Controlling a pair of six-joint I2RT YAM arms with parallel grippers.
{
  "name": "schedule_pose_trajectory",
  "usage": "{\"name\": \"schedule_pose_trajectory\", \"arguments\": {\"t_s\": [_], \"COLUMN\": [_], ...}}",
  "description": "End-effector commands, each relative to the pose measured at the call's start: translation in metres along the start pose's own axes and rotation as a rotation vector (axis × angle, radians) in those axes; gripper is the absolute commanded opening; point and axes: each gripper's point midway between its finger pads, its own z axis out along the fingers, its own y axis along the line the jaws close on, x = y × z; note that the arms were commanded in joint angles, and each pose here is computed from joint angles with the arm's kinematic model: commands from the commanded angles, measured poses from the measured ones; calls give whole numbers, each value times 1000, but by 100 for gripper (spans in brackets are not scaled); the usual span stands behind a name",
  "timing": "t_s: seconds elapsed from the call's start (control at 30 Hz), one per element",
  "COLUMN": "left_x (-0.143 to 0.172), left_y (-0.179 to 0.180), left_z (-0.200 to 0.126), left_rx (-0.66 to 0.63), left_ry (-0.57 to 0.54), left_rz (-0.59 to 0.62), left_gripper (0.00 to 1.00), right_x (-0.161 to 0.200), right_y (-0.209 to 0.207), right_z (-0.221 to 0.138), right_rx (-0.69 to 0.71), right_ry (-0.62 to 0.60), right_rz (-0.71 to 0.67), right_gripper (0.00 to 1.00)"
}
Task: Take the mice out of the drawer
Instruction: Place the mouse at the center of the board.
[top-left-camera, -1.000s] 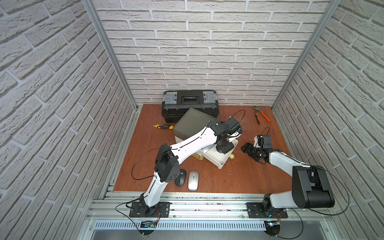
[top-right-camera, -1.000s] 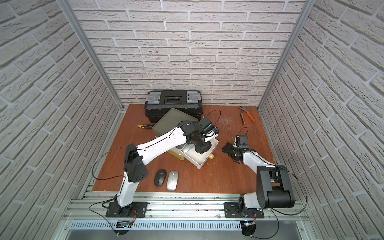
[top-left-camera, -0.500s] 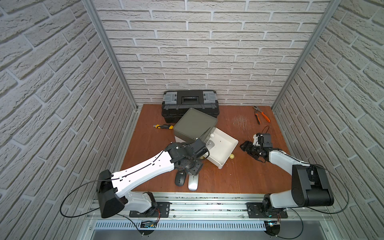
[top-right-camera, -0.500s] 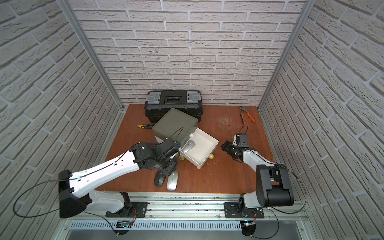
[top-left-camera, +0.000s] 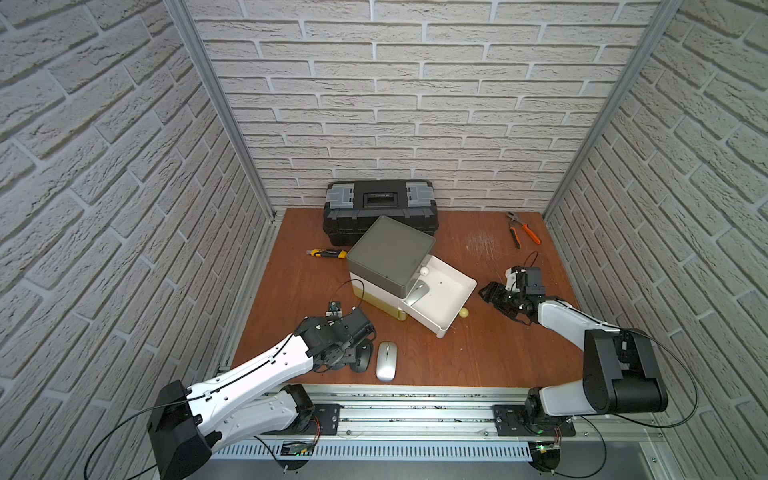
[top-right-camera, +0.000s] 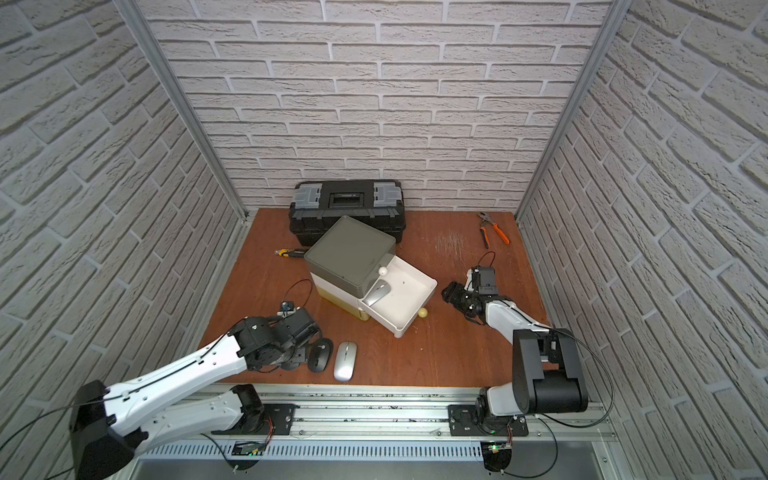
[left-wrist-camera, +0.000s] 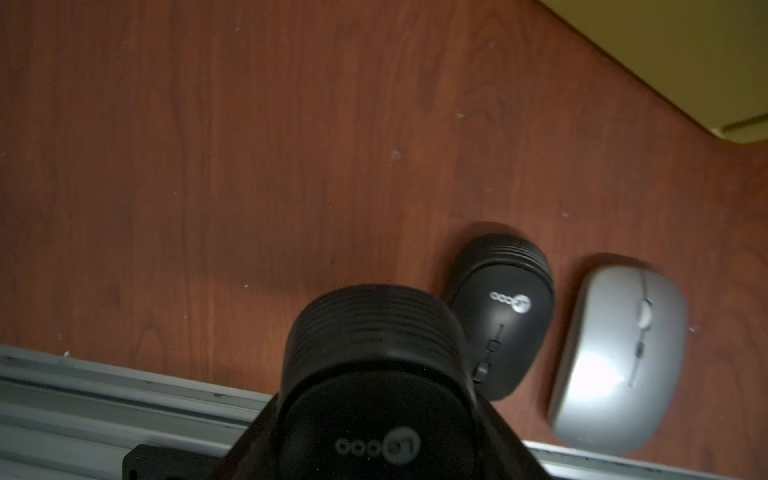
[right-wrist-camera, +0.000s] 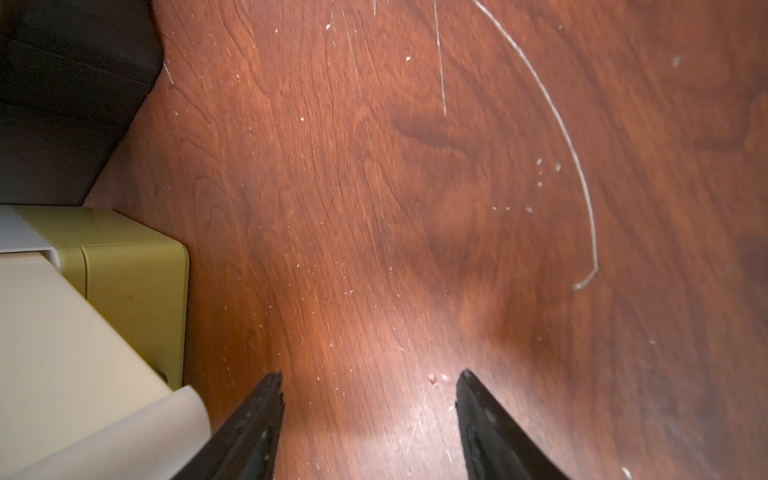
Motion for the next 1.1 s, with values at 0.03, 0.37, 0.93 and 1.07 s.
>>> {"name": "schedule_pose_trajectory", "arguments": {"t_s": [0.03,0.37,0.93,1.07], "left_x": [4,-1,4,16], "left_y": [21,10,-48,-55], "left_z": [21,68,86,89], "left_rx": [-56,-78,62,52], "left_ry": [33,93,180,218], "left_rz": [-144,-90,169,211], "left_gripper": [57,57,60,60], "right_x": [-8,-6,-8,-8], "right_y": [8,5,6,6], "right_z": [-5,-1,1,3], "right_rx": [-30,-28,-30,-31], "right_ry": [-36,-29,-31,-29], "right_rz": [-27,-25,-29,-28], "right_gripper": [68,67,68,67]}}
